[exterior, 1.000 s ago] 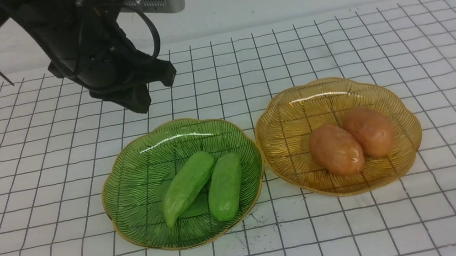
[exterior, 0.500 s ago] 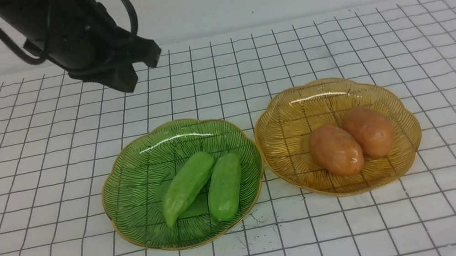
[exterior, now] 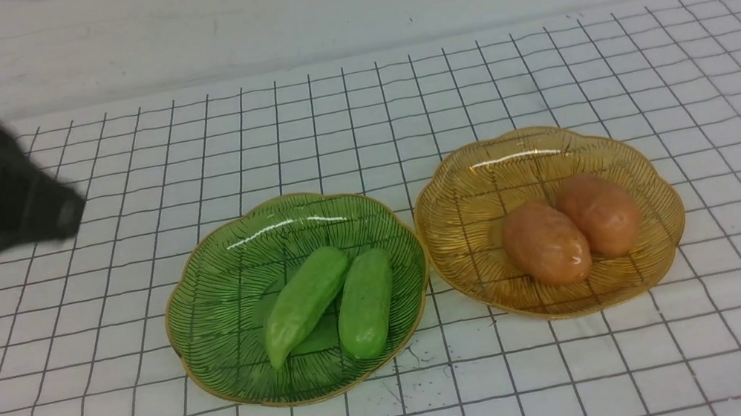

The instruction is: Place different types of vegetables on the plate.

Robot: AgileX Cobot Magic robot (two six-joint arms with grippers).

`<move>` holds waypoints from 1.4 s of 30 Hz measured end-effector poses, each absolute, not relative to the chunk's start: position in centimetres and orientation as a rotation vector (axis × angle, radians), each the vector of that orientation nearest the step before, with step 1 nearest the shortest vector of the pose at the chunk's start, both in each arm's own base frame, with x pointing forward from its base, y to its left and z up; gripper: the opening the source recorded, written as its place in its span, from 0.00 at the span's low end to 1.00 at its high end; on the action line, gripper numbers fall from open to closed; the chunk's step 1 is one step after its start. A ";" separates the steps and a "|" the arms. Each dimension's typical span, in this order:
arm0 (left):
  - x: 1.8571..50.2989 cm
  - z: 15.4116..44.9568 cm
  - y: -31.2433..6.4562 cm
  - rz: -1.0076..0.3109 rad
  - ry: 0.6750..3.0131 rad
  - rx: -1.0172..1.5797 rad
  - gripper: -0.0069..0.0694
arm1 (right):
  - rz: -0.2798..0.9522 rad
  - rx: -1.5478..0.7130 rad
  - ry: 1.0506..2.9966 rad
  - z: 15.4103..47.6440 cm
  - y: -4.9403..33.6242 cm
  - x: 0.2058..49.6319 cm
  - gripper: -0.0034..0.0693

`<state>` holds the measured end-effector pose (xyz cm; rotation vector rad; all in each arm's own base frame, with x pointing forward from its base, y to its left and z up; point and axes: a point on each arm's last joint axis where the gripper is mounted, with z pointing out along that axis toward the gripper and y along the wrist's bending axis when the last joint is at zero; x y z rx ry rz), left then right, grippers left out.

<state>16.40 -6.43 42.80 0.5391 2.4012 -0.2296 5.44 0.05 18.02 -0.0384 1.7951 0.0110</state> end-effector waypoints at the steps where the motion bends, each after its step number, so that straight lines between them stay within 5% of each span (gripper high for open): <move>1: 15.0 42.4 -6.0 -0.234 2.393 0.537 0.08 | 0.004 -0.030 1.795 18.0 0.0 5.4 0.14; 7: 6.3 36.6 -3.1 -0.282 2.308 0.439 0.08 | -0.005 -0.018 1.795 18.0 -0.1 5.4 0.14; 19: 4.0 30.5 -2.0 -0.482 1.595 0.132 0.08 | -0.005 -0.018 1.795 18.0 -0.1 5.4 0.14; 32: 4.6 27.9 -2.3 -0.509 1.670 0.108 0.08 | -0.005 -0.017 1.795 18.0 -0.1 5.4 0.14; 42: 4.5 26.7 -1.9 -0.365 1.759 0.182 0.08 | -0.005 -0.017 1.795 18.0 -0.1 5.4 0.14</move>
